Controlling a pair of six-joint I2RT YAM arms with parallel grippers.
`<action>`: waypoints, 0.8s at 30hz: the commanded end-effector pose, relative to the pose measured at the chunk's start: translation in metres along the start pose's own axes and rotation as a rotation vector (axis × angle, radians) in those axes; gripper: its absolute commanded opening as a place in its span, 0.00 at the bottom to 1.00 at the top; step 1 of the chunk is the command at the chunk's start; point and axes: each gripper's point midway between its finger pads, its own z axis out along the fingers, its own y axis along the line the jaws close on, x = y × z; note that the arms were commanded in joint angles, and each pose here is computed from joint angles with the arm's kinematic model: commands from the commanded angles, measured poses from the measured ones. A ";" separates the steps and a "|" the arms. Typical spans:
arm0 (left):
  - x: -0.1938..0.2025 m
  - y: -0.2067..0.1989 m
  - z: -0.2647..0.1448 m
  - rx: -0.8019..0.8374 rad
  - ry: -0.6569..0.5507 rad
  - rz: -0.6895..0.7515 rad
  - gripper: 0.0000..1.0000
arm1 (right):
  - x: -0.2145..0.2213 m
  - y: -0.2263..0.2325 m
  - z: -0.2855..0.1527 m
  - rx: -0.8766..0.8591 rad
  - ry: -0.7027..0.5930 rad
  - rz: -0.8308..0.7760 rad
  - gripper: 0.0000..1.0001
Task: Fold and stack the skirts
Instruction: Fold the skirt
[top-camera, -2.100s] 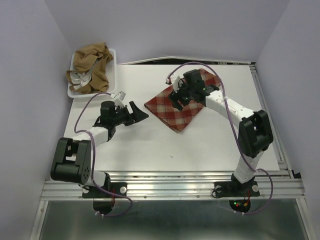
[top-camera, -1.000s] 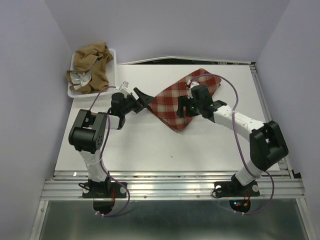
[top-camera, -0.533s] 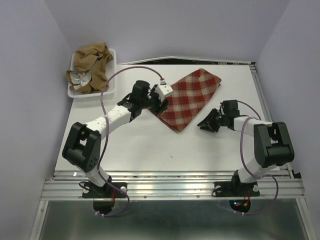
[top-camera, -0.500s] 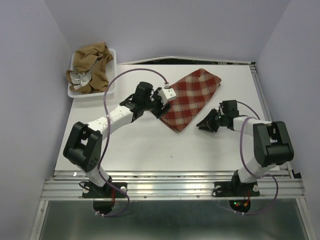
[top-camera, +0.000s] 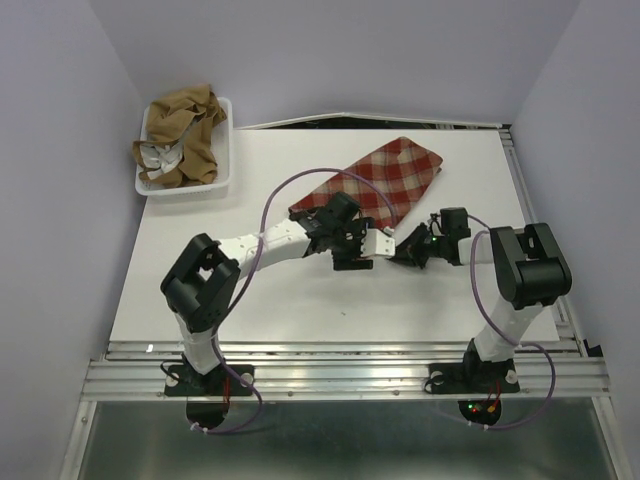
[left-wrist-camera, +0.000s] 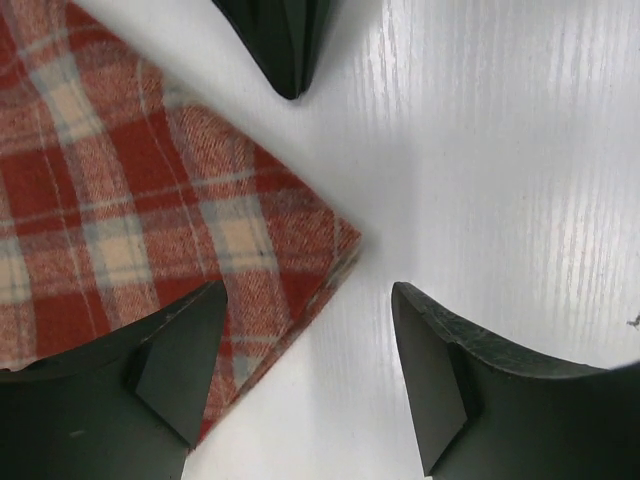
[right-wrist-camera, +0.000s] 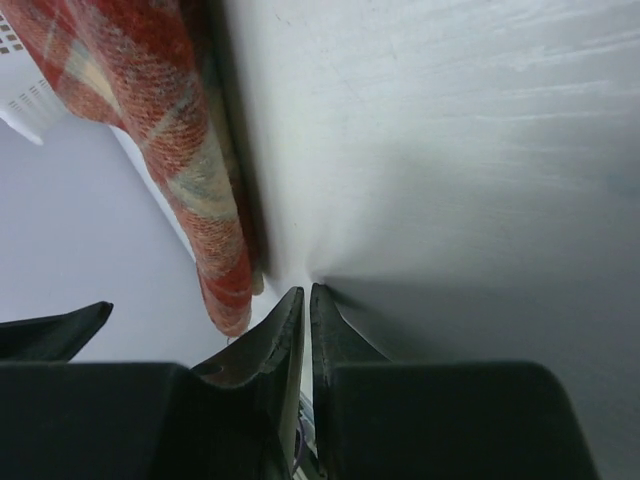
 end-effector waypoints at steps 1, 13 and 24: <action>-0.016 0.007 0.010 -0.017 0.005 0.070 0.77 | -0.005 0.006 0.003 -0.049 -0.006 -0.006 0.12; -0.021 0.026 0.040 -0.060 0.027 0.033 0.50 | 0.002 0.008 0.011 -0.072 0.027 0.020 0.13; -0.042 0.063 0.003 -0.134 -0.042 -0.030 0.00 | 0.022 0.032 0.021 -0.144 0.083 0.031 0.12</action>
